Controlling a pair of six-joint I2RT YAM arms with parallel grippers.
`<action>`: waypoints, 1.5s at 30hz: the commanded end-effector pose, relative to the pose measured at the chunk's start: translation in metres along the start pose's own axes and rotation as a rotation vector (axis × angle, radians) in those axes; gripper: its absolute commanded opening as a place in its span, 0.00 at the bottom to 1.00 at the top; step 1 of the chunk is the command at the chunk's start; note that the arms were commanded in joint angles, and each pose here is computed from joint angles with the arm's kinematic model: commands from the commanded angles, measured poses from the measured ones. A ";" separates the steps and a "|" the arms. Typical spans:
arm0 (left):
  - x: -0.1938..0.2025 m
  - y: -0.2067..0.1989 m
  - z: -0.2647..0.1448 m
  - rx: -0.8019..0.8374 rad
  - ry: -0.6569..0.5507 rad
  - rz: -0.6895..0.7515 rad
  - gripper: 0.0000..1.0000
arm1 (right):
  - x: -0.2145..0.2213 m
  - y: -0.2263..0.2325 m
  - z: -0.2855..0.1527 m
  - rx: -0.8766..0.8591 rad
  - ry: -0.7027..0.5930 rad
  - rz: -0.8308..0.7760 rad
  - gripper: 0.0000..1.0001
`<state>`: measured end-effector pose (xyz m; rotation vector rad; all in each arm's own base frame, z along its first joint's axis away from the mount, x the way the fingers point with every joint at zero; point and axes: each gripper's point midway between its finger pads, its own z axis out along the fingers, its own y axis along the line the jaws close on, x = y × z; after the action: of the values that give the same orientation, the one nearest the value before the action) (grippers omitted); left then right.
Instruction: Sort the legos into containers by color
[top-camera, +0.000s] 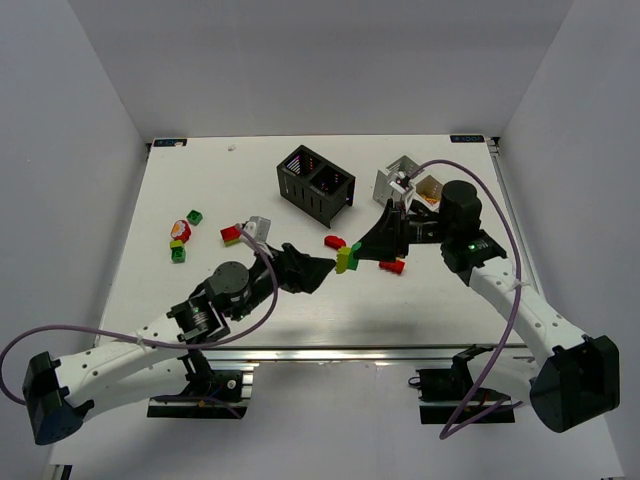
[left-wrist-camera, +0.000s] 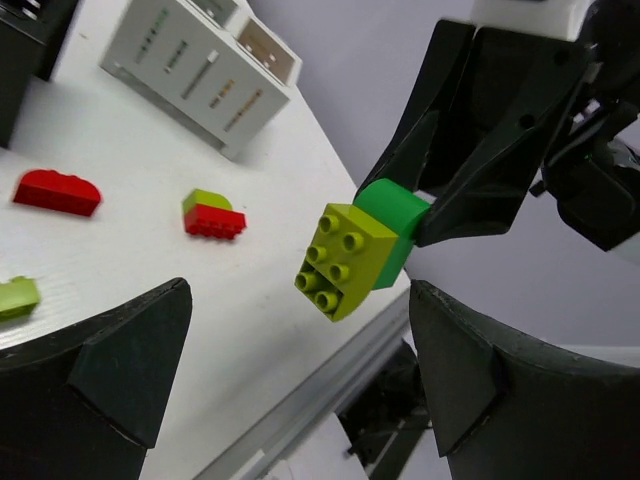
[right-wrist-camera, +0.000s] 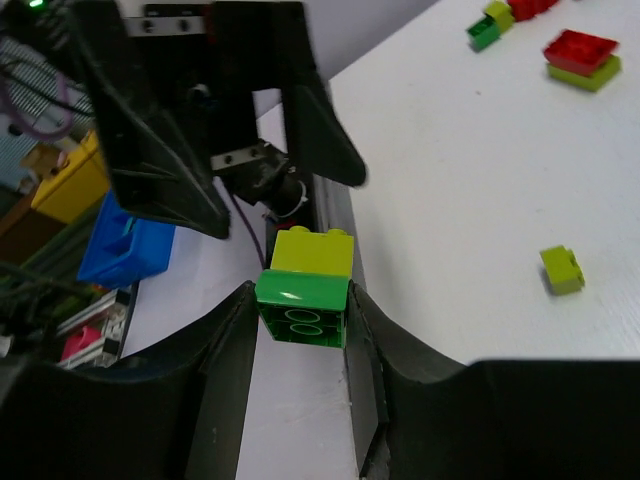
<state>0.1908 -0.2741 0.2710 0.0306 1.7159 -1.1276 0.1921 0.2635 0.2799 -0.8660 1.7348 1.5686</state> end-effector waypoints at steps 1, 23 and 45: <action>-0.008 -0.039 0.006 0.151 0.042 -0.061 0.98 | -0.007 0.031 -0.004 -0.172 0.015 -0.126 0.00; 0.007 -0.079 -0.003 0.462 0.131 -0.057 0.90 | -0.020 0.054 -0.006 -0.292 0.024 -0.091 0.00; -0.004 -0.078 0.001 0.555 0.144 -0.112 0.22 | -0.018 0.051 -0.005 -0.286 0.018 -0.067 0.00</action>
<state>0.1629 -0.3195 0.3093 0.3427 1.5591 -1.6275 0.1603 0.2630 0.3187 -1.0284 1.5592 1.8293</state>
